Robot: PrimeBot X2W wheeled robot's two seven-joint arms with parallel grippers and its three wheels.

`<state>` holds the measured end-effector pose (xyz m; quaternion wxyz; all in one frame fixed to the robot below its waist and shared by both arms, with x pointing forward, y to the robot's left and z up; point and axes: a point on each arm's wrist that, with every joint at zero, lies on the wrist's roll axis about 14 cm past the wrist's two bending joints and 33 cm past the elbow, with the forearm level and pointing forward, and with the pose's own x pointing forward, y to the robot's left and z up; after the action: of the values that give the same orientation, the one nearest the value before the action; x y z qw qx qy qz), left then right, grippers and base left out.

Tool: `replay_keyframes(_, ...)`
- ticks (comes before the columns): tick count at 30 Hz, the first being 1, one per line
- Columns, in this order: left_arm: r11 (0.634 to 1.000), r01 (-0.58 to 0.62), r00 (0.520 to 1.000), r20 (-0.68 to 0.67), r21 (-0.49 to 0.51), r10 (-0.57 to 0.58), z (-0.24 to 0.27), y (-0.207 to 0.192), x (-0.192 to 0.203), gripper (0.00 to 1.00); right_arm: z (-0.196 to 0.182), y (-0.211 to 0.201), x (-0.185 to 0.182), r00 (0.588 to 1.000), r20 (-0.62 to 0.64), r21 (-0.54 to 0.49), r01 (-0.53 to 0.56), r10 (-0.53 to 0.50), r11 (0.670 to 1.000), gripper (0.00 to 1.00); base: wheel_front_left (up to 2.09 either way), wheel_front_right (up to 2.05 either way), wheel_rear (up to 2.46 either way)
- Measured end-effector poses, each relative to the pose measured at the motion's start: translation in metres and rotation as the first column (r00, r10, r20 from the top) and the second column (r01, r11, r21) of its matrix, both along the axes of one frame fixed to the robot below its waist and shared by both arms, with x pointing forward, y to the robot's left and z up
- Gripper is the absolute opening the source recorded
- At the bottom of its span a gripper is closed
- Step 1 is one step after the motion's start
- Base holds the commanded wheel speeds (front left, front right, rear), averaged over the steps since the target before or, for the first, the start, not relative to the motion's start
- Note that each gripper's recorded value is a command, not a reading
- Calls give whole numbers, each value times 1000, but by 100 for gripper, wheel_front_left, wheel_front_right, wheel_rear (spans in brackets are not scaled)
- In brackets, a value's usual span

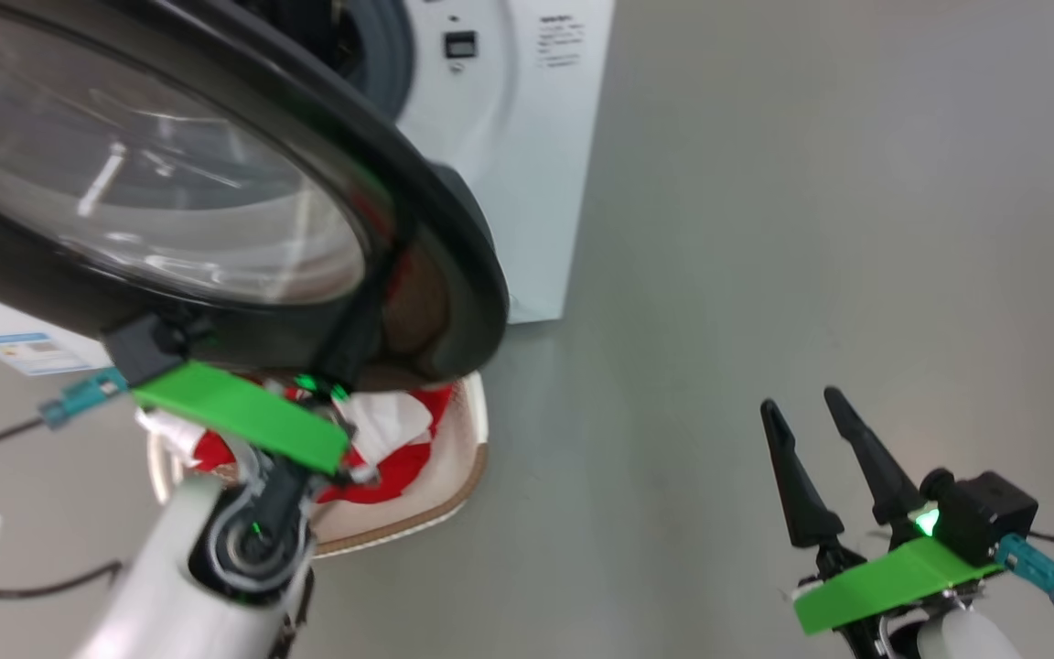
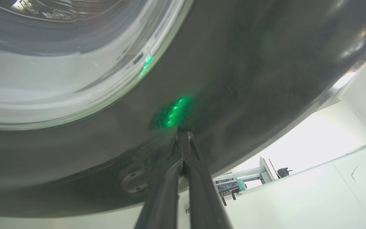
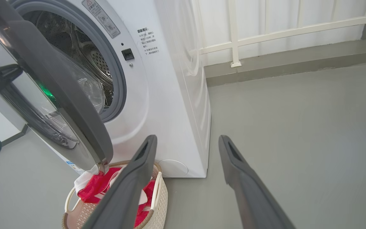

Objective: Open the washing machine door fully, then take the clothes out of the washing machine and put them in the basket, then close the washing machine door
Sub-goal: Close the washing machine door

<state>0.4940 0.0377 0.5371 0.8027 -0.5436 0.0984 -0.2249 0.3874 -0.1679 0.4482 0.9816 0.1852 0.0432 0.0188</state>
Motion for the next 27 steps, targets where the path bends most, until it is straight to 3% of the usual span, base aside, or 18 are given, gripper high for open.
replay_keyframes(11,998,-53,998,47,27,51,1,-13,49,0,-5,-23,-1,997,-18,-12,71,-71,997,100,0,0,0)
replay_keyframes(21,998,-62,997,41,34,60,-1,-13,49,1,0,-26,-3,997,-5,-11,82,-82,997,100,0,0,0)
replay_keyframes(23,997,-68,997,45,38,67,0,-11,46,29,1,-24,-2,997,-1,-9,77,-77,997,100,0,0,0)
replay_keyframes(24,996,-75,996,47,38,73,0,-10,45,29,2,-23,-2,997,2,-8,74,-74,997,100,0,0,0)
replay_keyframes(26,995,-92,995,43,33,91,0,-4,43,50,3,-21,-1,998,7,-7,67,-67,998,100,0,0,0)
replay_keyframes(27,995,-95,995,37,36,94,-2,-2,40,84,5,-20,-1,998,10,-6,64,-64,998,100,0,0,0)
